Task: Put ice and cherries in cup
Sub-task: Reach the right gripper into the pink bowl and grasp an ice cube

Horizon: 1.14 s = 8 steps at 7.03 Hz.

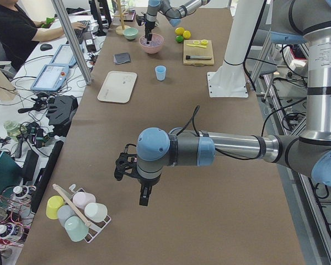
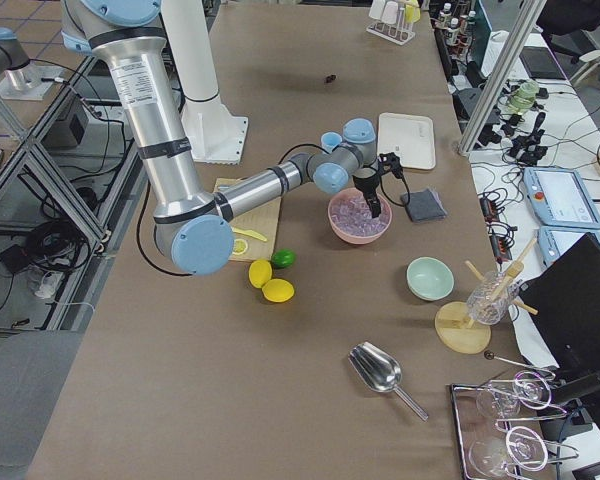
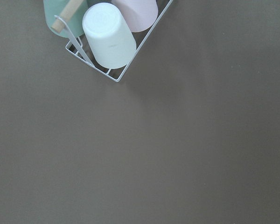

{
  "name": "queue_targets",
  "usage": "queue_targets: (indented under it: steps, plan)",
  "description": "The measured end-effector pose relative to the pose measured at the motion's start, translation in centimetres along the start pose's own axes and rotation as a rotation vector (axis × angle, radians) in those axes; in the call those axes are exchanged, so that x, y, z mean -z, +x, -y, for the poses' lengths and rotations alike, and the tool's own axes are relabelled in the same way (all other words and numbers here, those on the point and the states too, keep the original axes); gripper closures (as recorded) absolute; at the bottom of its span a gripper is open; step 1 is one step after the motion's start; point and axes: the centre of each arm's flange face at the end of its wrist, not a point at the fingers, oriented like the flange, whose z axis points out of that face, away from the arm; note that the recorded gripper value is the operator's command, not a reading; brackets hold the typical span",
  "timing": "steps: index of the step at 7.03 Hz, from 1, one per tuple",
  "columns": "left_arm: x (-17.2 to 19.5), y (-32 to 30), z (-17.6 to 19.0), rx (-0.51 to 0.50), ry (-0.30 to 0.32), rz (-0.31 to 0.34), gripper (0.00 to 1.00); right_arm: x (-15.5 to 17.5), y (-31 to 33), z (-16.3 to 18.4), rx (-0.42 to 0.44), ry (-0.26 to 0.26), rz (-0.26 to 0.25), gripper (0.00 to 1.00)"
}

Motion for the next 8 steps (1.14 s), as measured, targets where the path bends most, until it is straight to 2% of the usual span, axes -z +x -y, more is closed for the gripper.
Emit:
queue_targets:
  steps: [1,3,8]
  plan:
    - [0.1,0.0,0.1,-0.001,0.001,0.000,0.02,-0.2,-0.1,-0.1,0.000,-0.003,0.000,0.17]
    - [0.2,0.2,0.4,-0.004,0.005,0.001,0.02,-0.6,-0.2,-0.5,0.003,-0.013,0.000,0.32]
    - [0.5,0.4,0.6,-0.009,0.010,0.002,0.02,-1.5,-0.2,-1.5,0.002,-0.035,-0.003,0.36]
